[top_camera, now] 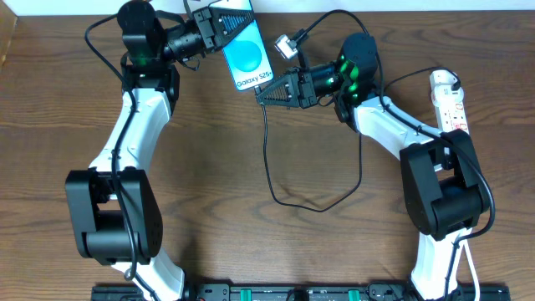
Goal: Plug charger to phone and switch on socket
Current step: 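Push the plug into the phone's port with the right gripper, then open the right gripper and retract it to the right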
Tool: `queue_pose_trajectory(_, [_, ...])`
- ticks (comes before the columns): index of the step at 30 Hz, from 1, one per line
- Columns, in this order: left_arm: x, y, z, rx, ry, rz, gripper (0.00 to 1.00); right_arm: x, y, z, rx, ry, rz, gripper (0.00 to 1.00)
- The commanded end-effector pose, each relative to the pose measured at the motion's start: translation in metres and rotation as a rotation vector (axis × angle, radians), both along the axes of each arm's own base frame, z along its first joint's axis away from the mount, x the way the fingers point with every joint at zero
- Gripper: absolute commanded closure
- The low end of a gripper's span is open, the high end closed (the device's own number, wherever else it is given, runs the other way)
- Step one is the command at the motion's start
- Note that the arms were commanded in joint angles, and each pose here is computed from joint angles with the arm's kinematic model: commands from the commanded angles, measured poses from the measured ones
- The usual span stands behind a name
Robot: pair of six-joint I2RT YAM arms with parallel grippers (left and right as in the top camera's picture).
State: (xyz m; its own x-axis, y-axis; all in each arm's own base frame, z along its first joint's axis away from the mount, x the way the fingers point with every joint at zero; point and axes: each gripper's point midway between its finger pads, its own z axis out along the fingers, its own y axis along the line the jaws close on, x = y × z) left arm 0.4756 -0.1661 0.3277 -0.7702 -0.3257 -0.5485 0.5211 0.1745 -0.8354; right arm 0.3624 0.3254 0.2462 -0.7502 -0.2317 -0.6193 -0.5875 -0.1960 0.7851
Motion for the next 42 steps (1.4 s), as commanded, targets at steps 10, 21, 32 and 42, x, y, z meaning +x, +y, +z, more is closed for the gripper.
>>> queue_pose_trajectory(10, [-0.027, -0.015, 0.009, 0.027, -0.075, -0.130, 0.92, 0.026, 0.005, 0.004, 0.018, 0.033, -0.144, 0.99])
queue_pose_trajectory(21, [-0.020, 0.007, 0.009, 0.030, -0.076, -0.087, 0.93, 0.024, 0.005, 0.004, 0.018, 0.024, -0.133, 0.01])
queue_pose_trajectory(32, [-0.033, 0.023, 0.005, 0.040, -0.067, -0.163, 0.92, 0.058, -0.013, -0.001, 0.010, 0.079, -0.282, 0.01])
queue_pose_trajectory(42, [-0.031, 0.023, -0.006, 0.025, 0.039, -0.159, 0.93, 0.085, -0.027, -0.060, -0.164, 0.242, -0.451, 0.01])
